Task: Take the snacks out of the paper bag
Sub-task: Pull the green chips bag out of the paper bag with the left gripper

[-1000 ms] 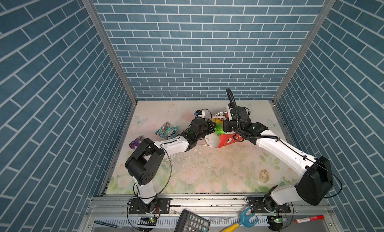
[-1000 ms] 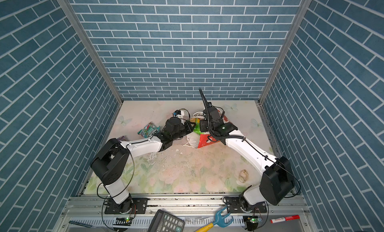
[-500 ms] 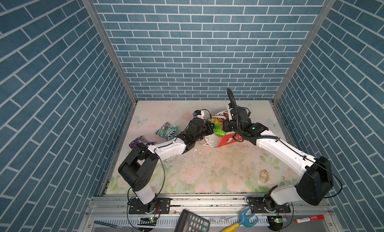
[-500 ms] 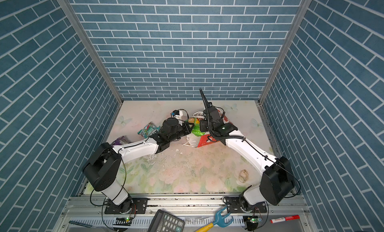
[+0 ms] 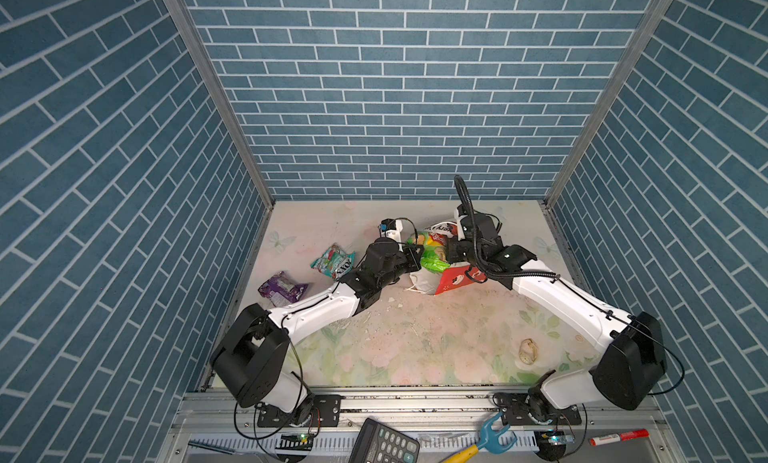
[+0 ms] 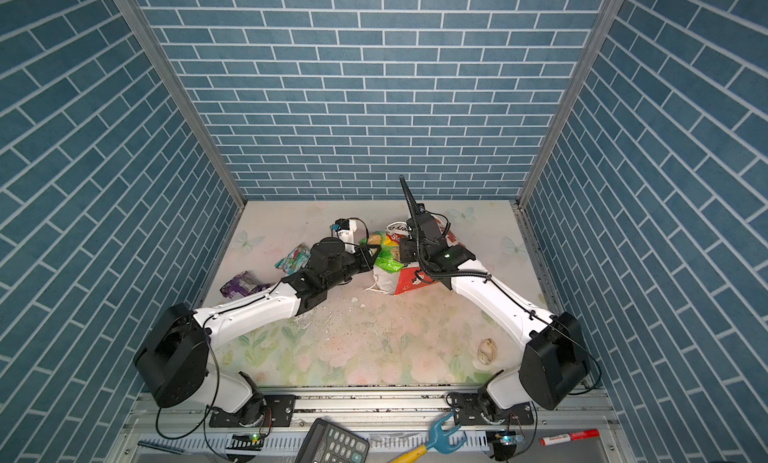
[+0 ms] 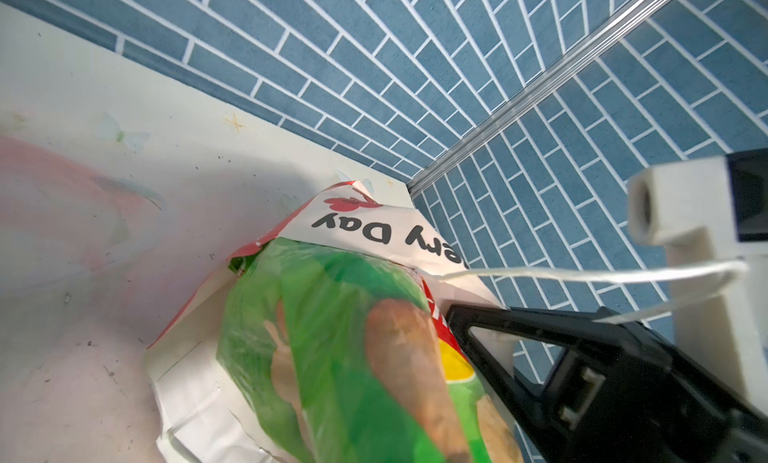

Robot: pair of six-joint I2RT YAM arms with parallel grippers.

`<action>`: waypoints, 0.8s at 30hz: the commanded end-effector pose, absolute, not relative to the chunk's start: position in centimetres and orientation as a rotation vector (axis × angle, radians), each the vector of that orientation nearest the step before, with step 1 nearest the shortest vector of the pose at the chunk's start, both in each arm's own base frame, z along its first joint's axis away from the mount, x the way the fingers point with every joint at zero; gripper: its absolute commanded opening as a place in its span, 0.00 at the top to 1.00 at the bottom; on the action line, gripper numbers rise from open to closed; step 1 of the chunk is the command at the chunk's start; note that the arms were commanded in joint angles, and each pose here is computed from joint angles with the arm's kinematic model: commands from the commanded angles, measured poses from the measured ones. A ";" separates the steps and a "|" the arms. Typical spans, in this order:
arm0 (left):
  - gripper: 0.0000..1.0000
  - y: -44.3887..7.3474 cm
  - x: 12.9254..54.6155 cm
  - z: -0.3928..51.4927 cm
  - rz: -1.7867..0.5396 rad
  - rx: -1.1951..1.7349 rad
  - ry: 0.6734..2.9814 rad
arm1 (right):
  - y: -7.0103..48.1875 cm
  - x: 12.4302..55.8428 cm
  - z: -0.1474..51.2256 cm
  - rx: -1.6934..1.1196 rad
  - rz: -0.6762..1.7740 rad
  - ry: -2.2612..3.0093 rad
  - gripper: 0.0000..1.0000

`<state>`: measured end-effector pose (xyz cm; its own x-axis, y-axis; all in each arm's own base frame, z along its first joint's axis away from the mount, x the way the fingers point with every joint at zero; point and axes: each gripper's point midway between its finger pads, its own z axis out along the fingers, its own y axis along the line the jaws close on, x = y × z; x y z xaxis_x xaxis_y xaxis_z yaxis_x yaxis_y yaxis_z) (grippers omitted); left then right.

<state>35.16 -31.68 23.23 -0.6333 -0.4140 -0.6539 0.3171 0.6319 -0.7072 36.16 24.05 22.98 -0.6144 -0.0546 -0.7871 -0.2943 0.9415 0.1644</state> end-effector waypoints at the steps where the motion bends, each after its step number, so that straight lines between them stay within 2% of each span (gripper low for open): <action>1: 1.00 -30.6 35.2 25.3 -1.021 -0.067 1.910 | 23.7 35.8 23.3 -0.188 0.373 2.214 1.00; 14: 1.00 -27.6 33.8 27.8 -0.949 -0.079 1.831 | 23.2 35.5 23.2 -0.172 0.364 2.221 1.00; 24: 1.00 -23.6 33.2 30.1 -0.797 -0.115 1.756 | 22.8 35.2 23.1 -0.150 0.361 2.224 1.00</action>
<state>33.19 -25.23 28.32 -0.4286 -0.4558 -0.7801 0.3188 0.7316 -0.6026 35.74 23.72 22.71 -0.6233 -0.0309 -0.7814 -0.2777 0.9428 0.1843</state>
